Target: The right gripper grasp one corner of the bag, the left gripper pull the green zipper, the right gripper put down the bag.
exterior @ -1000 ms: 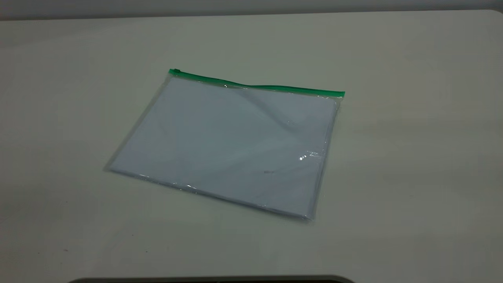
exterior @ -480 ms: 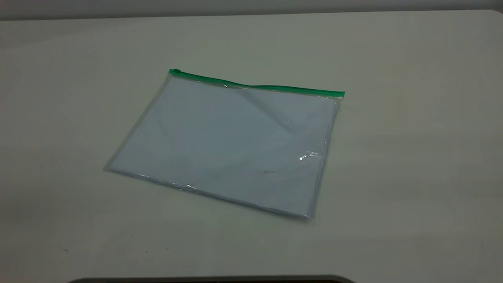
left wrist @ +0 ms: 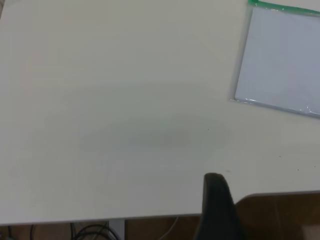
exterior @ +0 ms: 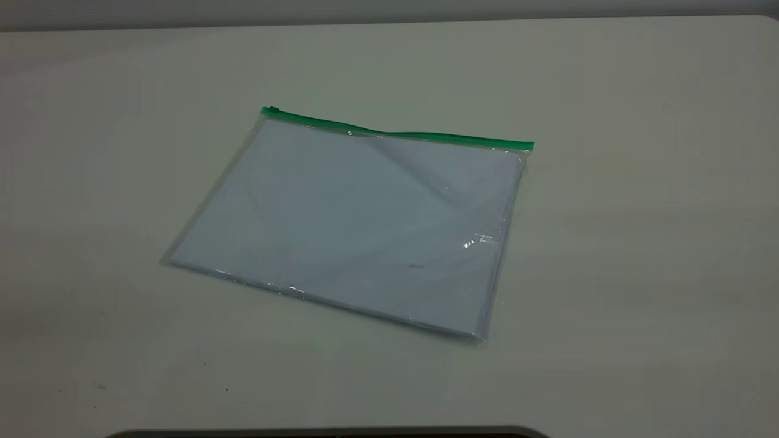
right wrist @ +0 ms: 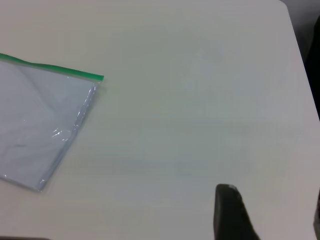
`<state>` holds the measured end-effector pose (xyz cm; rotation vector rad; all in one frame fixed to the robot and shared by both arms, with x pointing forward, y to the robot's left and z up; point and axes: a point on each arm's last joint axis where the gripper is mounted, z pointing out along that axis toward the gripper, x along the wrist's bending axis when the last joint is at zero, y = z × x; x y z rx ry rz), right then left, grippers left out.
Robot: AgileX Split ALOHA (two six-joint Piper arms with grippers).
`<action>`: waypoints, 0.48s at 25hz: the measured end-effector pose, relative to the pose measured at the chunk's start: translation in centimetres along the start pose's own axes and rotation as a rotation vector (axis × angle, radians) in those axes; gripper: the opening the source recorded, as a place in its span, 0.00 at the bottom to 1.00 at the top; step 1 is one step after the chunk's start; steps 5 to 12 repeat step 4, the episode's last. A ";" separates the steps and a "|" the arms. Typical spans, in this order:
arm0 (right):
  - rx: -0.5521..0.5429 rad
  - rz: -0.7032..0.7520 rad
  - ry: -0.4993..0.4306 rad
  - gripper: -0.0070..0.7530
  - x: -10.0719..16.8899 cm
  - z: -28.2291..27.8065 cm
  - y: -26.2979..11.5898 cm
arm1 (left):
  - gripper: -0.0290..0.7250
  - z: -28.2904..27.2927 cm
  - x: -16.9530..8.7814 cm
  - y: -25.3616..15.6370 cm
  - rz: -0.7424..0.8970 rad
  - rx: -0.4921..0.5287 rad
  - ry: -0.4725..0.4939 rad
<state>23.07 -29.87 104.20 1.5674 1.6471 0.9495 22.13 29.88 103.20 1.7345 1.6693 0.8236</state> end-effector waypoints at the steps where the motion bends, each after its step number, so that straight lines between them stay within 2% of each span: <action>1: 0.000 0.000 0.000 0.58 0.0 0.0 0.0 | 0.78 0.0 0.0 0.0 0.000 0.000 0.000; 12: 0.000 0.000 0.000 0.58 0.0 0.0 0.0 | 0.78 0.0 0.0 0.0 0.000 0.000 0.000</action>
